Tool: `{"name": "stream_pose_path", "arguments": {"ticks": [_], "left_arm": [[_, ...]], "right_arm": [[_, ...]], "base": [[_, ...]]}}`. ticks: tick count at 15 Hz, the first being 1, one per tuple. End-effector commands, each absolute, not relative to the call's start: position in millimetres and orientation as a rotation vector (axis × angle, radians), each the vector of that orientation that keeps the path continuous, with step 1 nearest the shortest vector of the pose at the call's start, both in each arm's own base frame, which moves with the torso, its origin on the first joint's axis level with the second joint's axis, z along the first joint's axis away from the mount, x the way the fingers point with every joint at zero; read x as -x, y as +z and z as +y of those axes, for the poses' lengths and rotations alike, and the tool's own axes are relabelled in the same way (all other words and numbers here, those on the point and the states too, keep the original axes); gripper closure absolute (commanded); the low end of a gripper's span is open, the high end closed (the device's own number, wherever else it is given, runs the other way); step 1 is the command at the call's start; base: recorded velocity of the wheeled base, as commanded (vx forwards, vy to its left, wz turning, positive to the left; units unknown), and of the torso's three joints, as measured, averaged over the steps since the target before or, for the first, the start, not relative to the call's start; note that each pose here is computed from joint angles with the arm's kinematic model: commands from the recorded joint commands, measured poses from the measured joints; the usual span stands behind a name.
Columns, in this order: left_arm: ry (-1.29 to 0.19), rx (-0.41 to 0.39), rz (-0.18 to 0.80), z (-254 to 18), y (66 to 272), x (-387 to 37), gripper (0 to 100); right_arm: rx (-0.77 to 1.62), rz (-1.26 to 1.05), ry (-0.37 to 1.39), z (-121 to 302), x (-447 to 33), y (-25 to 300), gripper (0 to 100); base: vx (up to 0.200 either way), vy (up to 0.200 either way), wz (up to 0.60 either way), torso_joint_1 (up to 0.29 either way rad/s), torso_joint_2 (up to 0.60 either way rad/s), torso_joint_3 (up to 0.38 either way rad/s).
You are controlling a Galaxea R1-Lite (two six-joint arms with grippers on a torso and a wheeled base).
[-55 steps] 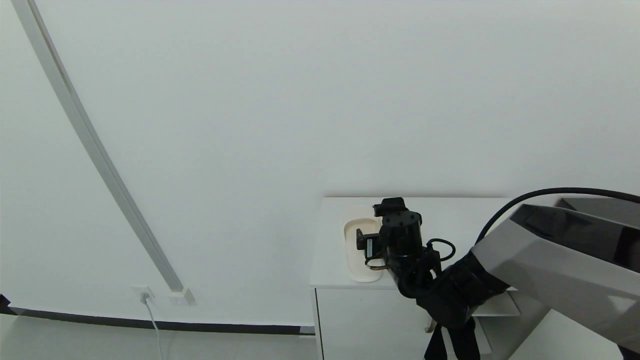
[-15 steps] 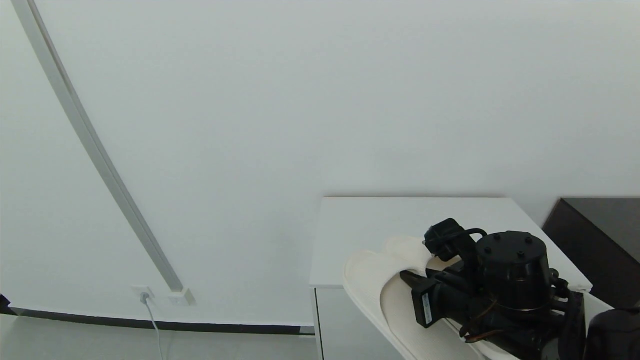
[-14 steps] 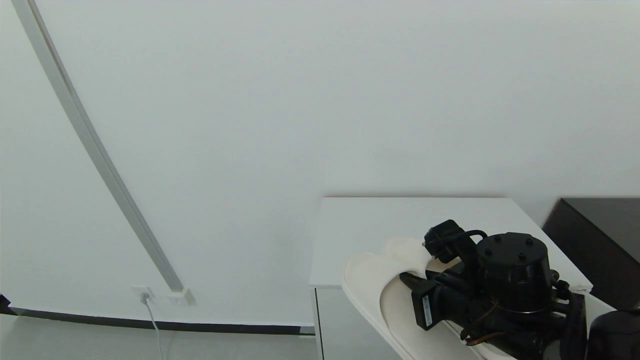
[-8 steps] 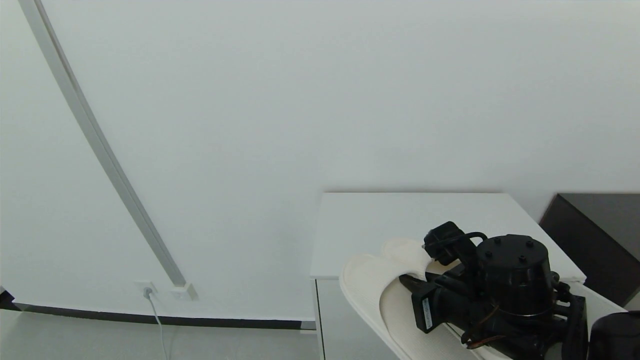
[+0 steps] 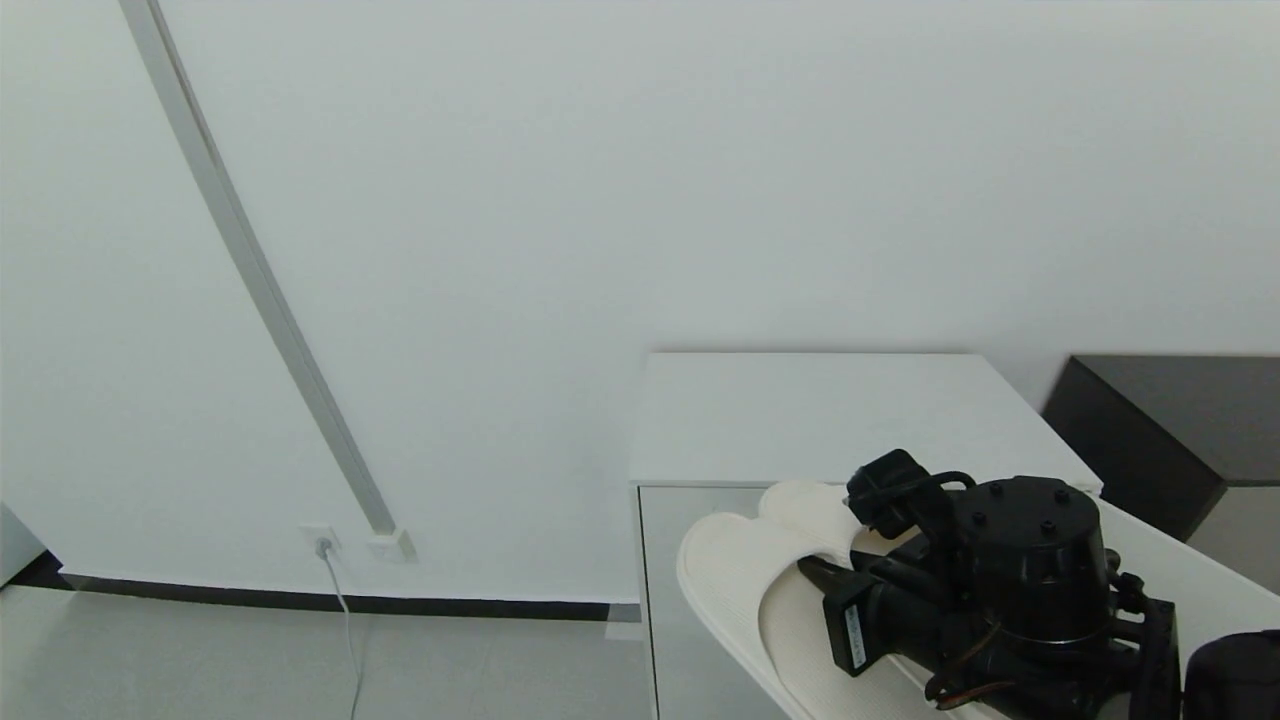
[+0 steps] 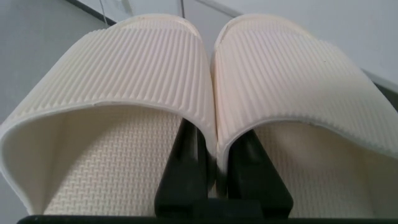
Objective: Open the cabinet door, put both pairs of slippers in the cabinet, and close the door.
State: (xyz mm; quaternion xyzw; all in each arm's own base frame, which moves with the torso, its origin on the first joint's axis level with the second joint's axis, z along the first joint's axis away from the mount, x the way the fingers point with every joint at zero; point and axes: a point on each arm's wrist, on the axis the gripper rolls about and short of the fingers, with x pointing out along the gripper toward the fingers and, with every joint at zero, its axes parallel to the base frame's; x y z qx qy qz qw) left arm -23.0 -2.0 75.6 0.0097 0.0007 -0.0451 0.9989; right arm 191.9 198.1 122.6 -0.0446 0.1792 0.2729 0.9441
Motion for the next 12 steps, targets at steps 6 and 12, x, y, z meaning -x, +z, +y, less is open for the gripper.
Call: {"name": "stream_pose_path", "arguments": {"ticks": [6, 12], "left_arm": [[-0.091, -0.018, 0.002, -2.0, 75.6, 22.9, 100], [-0.091, -0.018, 0.002, -2.0, 75.6, 22.9, 100]], "right_arm": [[0.096, 0.371, 0.567, 200.8, -189.7, 120.6, 100], [0.096, 0.371, 0.569, 200.7, -189.1, 120.6, 100]], "base": [[0.000, 0.000, 0.00, 0.000, 0.00, 0.000], [0.000, 0.000, 0.00, 0.000, 0.00, 0.000]]}}
